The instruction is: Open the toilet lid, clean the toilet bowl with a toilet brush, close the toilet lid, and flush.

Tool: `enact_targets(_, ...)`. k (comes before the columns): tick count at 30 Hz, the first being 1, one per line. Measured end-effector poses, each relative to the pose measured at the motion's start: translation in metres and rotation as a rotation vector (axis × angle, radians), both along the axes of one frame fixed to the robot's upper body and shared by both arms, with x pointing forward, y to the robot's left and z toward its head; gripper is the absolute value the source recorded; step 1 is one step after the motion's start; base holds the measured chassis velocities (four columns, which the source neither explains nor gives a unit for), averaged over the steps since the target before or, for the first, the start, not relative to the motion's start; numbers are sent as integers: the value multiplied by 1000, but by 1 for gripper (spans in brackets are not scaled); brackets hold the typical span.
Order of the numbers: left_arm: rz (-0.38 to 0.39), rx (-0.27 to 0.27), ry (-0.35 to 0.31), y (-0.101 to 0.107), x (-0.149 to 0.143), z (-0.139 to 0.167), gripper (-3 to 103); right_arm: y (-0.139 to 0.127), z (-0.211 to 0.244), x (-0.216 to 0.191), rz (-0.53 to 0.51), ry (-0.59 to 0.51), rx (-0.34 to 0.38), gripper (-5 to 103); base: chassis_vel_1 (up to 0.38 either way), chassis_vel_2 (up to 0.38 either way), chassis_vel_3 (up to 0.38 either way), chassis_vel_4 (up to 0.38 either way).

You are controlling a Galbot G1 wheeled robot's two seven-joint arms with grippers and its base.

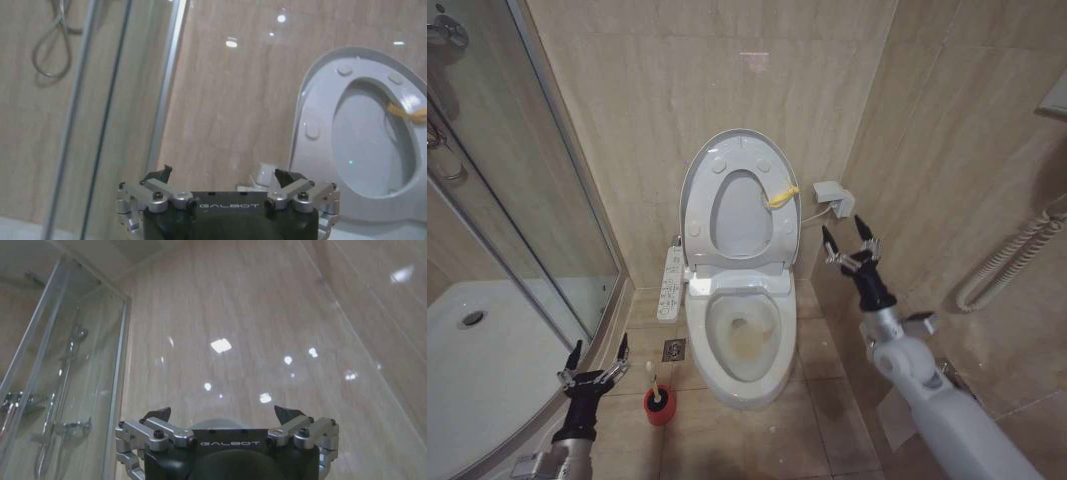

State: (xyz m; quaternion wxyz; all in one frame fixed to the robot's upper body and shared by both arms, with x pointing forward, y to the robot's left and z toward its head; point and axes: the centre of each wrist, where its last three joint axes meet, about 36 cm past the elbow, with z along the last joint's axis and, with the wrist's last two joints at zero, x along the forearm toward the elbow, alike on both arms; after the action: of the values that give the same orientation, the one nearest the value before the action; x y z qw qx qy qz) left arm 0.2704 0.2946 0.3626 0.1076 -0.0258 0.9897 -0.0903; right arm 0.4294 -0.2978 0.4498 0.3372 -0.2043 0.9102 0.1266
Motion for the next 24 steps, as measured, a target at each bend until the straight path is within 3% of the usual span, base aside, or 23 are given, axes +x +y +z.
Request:
enact_targets(4, -5, 6, -16, 1, -1, 9, 100, 1, -34, -54, -45, 140, -44, 100, 0, 0, 0, 0)
enact_targets(9, -14, 10, -24, 4, 4, 10, 100, -1, -50, -98, -131, 242, -43, 100, 0, 0, 0, 0)
enact_targets(13, -21, 9, -28, 4, 9, 9, 100, -2, -53, -112, -169, 273, -27, 100, 0, 0, 0, 0)
enact_targets(16, -24, 11, -35, 6, 20, 5, 100, -5, -61, -141, -264, 334, 1, 100, 0, 0, 0, 0)
enact_targets(20, -20, 13, -35, 9, 24, 3, 100, -6, -63, -154, -331, 365, -2, 100, 0, 0, 0, 0)
enact_targets(22, -16, 19, -29, 12, 26, 0, 100, -4, -59, -173, -424, 414, -33, 100, 0, 0, 0, 0)
enact_targets(24, -15, 21, -26, 13, 27, -1, 100, -1, -59, -178, -432, 418, -37, 100, 0, 0, 0, 0)
